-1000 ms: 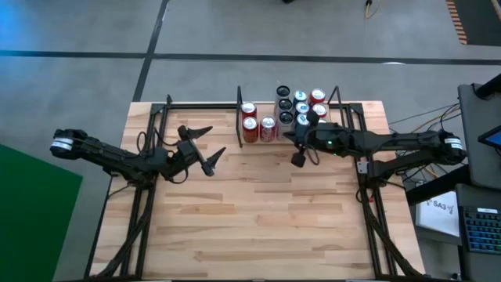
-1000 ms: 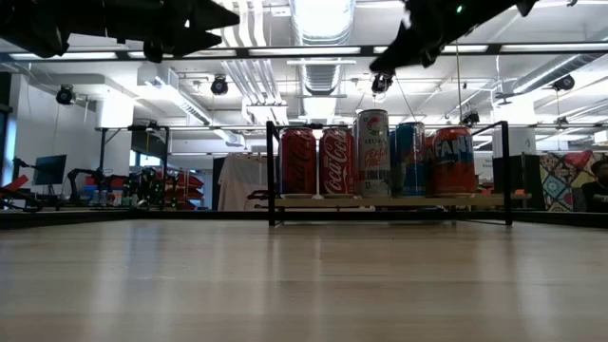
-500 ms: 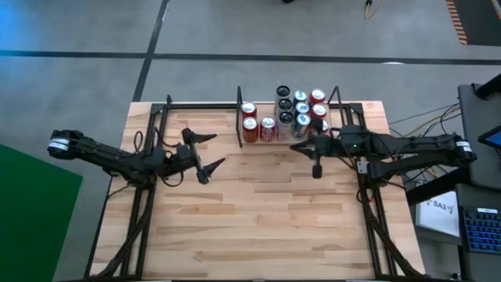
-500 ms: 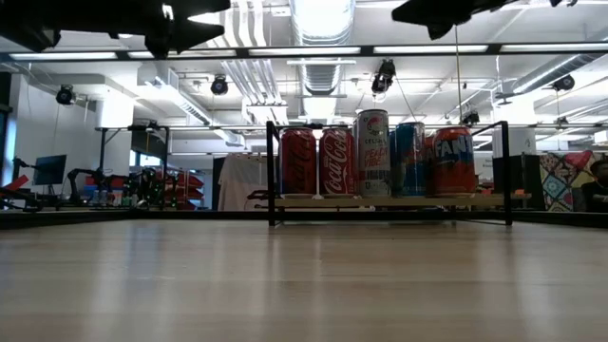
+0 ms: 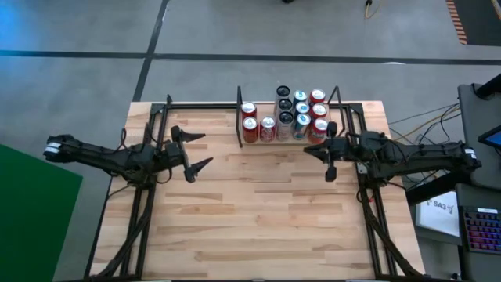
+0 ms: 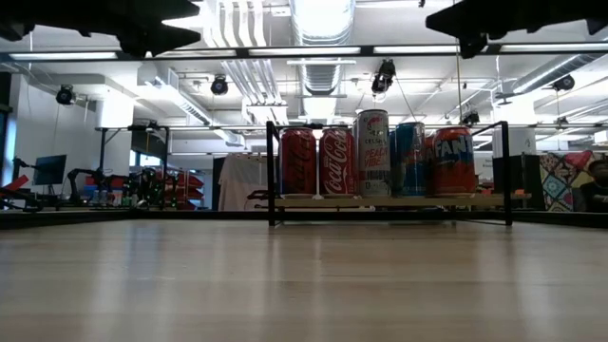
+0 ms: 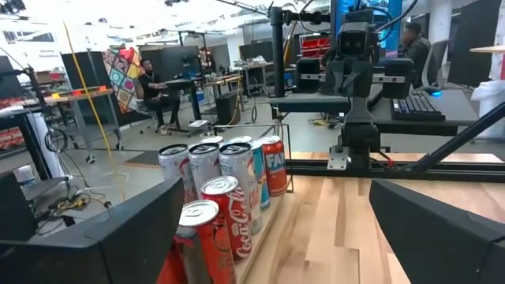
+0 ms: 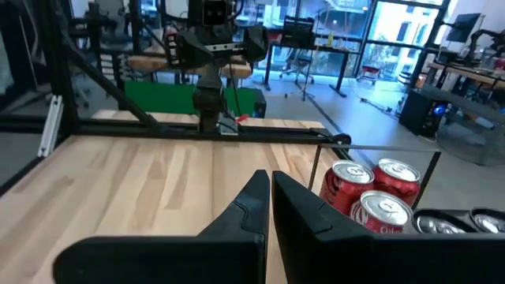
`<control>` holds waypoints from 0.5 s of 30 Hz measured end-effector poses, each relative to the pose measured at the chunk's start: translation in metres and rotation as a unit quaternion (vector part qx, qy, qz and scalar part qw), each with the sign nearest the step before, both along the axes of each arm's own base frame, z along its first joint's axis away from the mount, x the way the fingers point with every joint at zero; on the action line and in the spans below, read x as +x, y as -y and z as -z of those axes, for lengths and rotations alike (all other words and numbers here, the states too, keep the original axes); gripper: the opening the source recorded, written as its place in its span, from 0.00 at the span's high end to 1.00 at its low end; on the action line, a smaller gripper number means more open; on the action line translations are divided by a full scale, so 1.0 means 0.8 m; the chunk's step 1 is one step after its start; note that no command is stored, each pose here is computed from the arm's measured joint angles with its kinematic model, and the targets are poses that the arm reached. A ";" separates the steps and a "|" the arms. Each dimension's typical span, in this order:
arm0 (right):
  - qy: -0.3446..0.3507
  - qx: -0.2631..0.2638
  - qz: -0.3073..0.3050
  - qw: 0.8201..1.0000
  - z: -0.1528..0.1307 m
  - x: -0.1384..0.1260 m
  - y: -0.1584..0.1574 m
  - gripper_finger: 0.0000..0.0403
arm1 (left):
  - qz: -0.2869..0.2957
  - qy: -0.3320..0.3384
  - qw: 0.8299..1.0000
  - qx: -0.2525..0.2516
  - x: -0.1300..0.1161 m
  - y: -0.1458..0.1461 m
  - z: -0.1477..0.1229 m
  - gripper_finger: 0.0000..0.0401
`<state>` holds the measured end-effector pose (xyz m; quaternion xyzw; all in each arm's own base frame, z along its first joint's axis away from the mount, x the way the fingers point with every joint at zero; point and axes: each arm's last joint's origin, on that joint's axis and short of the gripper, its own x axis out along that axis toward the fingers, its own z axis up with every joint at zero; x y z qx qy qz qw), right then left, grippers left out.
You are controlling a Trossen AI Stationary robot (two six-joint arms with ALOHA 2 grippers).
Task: Place canned beverage on shelf
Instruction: Return to Home Position
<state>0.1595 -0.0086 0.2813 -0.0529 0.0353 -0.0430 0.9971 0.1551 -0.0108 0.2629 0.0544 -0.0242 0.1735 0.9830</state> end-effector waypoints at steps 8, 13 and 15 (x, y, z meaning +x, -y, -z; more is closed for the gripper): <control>0.044 0.012 0.000 0.999 0.007 -0.033 -0.002 0.98 | 0.027 0.013 1.000 -0.005 -0.016 -0.001 0.001 0.03; 0.095 0.013 -0.002 0.995 0.006 -0.060 -0.003 0.98 | 0.028 0.016 0.999 -0.023 -0.024 -0.002 0.019 0.03; 0.105 0.014 -0.002 0.994 0.009 -0.066 -0.003 0.98 | 0.029 0.026 0.999 -0.033 -0.026 -0.003 0.024 0.03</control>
